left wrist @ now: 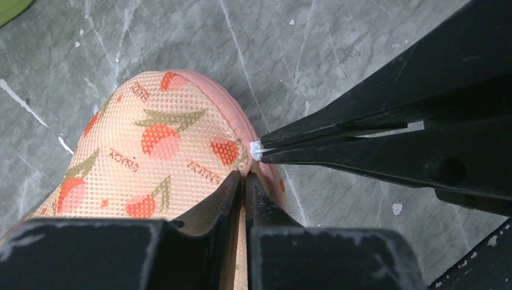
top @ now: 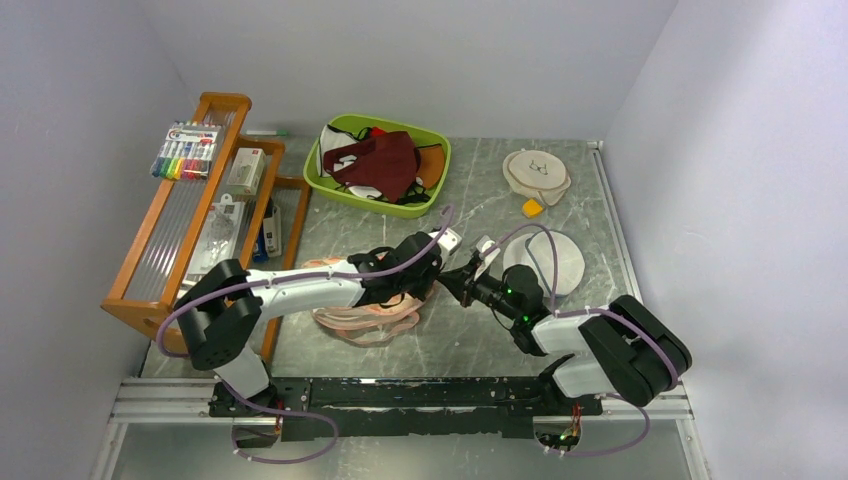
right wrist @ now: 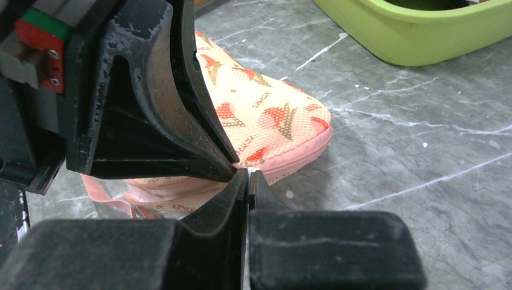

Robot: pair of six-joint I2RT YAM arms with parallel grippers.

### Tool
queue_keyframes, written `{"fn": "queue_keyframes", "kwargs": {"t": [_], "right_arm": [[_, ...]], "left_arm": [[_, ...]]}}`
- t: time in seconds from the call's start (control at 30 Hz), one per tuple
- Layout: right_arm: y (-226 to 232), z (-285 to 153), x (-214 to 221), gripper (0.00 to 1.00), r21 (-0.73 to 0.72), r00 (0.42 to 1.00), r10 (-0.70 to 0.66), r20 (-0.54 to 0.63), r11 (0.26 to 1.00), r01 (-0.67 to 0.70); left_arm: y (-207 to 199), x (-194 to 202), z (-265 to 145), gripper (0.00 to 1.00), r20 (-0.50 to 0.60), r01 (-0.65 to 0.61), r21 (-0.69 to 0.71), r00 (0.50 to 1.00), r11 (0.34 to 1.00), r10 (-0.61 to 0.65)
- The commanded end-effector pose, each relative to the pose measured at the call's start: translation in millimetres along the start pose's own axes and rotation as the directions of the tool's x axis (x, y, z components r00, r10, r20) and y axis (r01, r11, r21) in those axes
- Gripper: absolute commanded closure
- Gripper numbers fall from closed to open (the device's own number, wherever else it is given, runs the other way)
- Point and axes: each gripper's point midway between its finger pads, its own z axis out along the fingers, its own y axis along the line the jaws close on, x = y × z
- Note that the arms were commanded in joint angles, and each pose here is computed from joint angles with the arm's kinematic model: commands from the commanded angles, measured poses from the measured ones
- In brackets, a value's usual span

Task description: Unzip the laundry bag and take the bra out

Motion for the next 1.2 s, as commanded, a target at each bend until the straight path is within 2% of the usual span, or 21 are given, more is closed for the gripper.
{"fn": "queue_keyframes", "kwargs": {"t": [0.0,0.1,0.2,0.27,0.37,0.47,0.63,0.77,1.0,1.17], "right_arm": [[1.5,3.6,-11.9,1.0,-0.018,0.999,-0.013,0.045,1.0,0.014],[1.7,3.3,-12.3,1.0,-0.018,0.999,-0.015,0.047,1.0,0.016],[3.7,3.2,-15.2,1.0,-0.028,0.999,-0.02,0.051,0.999,0.021],[4.3,0.7,-17.0,1.0,-0.026,0.998,-0.026,0.055,0.999,0.028],[0.2,-2.6,-16.4,1.0,0.004,0.998,-0.03,0.059,1.0,0.03],[-2.9,-1.0,-12.1,1.0,0.016,0.998,-0.024,0.052,1.0,0.023],[-0.4,2.4,-10.2,1.0,-0.006,0.999,-0.014,0.051,1.0,0.014],[-6.8,-0.4,-10.2,1.0,0.035,0.998,-0.016,0.056,0.999,0.014],[-9.1,-1.1,-8.7,1.0,0.049,0.998,-0.012,0.054,0.999,0.009],[-10.6,-1.2,-8.1,1.0,0.058,0.999,-0.01,0.052,0.998,0.007]], "left_arm": [[-16.6,-8.5,-5.9,0.81,0.021,-0.013,0.107,1.0,0.994,0.011],[-19.8,0.0,-9.0,0.68,0.013,-0.004,0.134,1.0,0.991,0.003],[-17.5,4.6,-4.0,0.67,0.008,0.005,0.117,1.0,0.993,-0.006],[-17.5,5.2,0.8,0.72,-0.013,-0.003,0.109,1.0,0.994,0.004],[-18.0,2.9,6.2,0.85,-0.038,-0.011,0.099,0.999,0.995,0.015],[-21.6,-3.1,0.0,0.92,-0.024,-0.01,0.11,1.0,0.994,0.013],[-24.0,-5.3,-25.2,0.93,0.02,-0.002,0.149,1.0,0.989,-0.001],[-30.2,-6.2,-42.5,0.93,0.037,-0.021,0.189,0.999,0.982,0.015],[-65.6,-21.9,-78.2,0.93,0.146,-0.117,0.305,0.986,0.945,0.074],[-78.7,-28.2,-97.2,0.93,0.198,-0.173,0.328,0.974,0.929,0.112]]}}
